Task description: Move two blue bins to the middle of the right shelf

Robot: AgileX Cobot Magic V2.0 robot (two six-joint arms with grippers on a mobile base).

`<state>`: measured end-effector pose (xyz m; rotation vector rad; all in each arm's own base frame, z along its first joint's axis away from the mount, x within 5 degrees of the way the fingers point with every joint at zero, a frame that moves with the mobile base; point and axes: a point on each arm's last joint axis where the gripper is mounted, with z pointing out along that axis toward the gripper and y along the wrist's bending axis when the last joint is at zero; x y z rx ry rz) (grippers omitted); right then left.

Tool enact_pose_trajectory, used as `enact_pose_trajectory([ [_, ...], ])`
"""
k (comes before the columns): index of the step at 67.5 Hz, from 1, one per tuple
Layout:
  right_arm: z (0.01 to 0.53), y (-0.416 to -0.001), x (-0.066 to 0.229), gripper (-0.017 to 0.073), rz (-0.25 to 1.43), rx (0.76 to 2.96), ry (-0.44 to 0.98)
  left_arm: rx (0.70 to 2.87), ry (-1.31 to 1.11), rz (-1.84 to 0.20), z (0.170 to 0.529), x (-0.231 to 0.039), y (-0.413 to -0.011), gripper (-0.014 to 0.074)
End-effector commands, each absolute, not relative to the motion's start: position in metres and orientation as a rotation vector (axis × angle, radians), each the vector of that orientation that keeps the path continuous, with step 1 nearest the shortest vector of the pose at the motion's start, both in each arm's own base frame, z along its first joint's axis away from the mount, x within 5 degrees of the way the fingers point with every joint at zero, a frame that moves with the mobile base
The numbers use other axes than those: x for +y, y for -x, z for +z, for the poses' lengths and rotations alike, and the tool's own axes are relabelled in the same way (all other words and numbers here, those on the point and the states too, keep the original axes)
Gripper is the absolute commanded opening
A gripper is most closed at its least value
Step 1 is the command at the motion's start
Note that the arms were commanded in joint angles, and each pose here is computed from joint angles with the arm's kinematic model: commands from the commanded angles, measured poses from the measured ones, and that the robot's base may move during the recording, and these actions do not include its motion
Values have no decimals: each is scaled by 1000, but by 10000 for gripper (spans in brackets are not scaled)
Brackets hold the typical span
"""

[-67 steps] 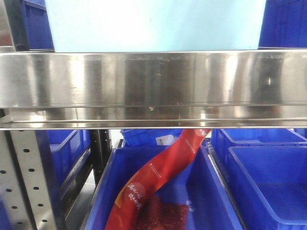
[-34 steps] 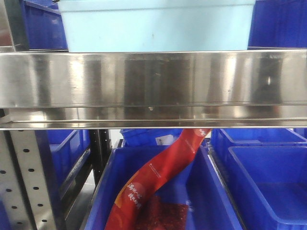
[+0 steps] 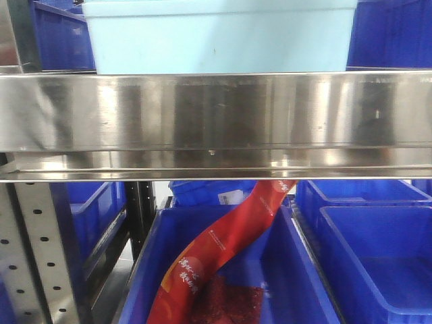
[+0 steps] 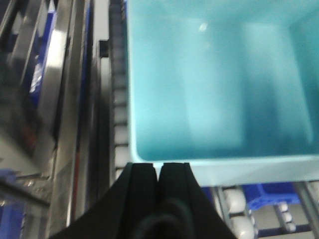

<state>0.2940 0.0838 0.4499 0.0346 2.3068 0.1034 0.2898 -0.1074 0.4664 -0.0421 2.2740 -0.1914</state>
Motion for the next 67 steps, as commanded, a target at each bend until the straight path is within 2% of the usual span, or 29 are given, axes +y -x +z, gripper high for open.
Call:
enact_pose_trajectory([
  [1, 456, -282, 83, -165, 163, 2200, -15, 2246, 22, -191, 468, -105, -281, -111],
  [8, 444, -268, 79, -165, 188, 2143, 9, 2211, -3, -217, 453, -103, -273, -111],
  [20, 411, -240, 72, -165, 214, 2010, 79, 2009, -57, -354, 427, -101, -252, -111],
  [43, 366, -178, 60, -165, 350, 1683, 144, 1798, -135, -436, 365, -79, -188, -111],
  [52, 363, -152, 51, -165, 356, 1639, 138, 1713, -177, -399, 365, -65, -156, -111],
  [67, 383, -116, 38, -165, 375, 1498, 123, 1520, -151, -437, 391, -44, -109, -111],
])
